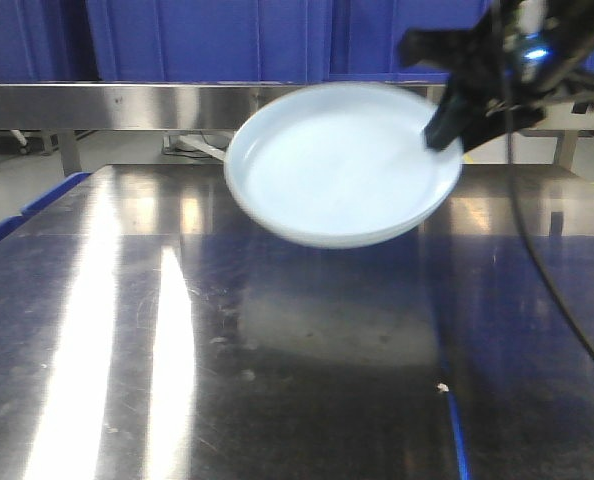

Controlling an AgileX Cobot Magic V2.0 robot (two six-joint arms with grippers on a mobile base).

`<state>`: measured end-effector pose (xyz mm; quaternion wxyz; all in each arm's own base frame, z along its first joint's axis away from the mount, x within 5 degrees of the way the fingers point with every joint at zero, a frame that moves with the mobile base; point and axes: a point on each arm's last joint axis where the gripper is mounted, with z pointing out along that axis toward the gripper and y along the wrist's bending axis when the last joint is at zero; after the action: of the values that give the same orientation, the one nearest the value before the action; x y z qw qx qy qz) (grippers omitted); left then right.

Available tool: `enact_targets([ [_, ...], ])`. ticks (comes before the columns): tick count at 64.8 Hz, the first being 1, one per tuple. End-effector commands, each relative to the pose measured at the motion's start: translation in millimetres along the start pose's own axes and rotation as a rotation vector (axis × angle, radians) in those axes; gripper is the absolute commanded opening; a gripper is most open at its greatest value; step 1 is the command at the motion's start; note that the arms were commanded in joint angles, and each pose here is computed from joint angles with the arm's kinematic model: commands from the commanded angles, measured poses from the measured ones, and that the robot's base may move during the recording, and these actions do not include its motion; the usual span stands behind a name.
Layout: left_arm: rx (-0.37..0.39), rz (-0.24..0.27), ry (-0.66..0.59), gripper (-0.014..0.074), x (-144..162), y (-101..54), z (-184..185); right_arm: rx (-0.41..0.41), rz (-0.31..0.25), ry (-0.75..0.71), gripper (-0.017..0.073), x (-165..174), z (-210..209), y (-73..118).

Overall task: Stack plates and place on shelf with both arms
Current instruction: 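Lift the stacked plates high above the table with the right gripper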

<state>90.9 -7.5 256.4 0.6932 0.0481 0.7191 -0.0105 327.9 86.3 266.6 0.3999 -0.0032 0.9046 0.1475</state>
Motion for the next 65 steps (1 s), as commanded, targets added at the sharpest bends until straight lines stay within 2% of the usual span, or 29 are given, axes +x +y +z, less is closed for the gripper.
enact_targets([
  [1, -0.015, -0.001, -0.108, 0.0082, -17.4, 1.8, 0.0, 0.024, 0.003, -0.325, 0.0057, -18.0, -45.5, -8.4],
  [10, -0.015, -0.001, -0.108, 0.0082, -17.4, 1.8, 0.0, 0.077, 0.023, -0.455, 0.0057, 6.6, -76.3, -26.9],
  [17, -0.015, -0.001, -0.108, 0.0082, -17.4, 1.8, 0.0, 0.088, 0.022, -0.529, 0.0057, 26.7, -96.1, -31.6],
  [35, -0.015, -0.001, -0.108, 0.0082, -17.4, 1.8, 0.0, 0.078, 0.019, -0.604, 0.0057, 86.9, -138.4, -39.3],
  [46, -0.015, -0.001, -0.108, 0.0082, -17.4, 1.8, 0.0, 0.050, 0.005, -0.695, 0.0057, 110.1, -165.7, -39.9],
  [51, -0.015, -0.001, -0.108, 0.0082, -17.4, 1.8, 0.0, 0.043, -0.054, -0.728, 0.0057, 115.8, -176.1, -37.9],
  [57, -0.015, -0.001, -0.108, 0.0082, -17.4, 1.8, 0.0, 0.057, -0.195, -0.755, 0.0057, 120.1, -186.4, -34.4],
  [59, -0.015, -0.001, -0.108, 0.0082, -17.4, 1.8, 0.0, 0.061, -0.227, -0.764, 0.0057, 121.0, -189.3, -33.6],
  [65, -0.015, -0.001, -0.108, 0.0082, -17.4, 1.8, 0.0, 0.058, -0.242, -0.799, 0.0057, 122.3, -196.6, -32.5],
])
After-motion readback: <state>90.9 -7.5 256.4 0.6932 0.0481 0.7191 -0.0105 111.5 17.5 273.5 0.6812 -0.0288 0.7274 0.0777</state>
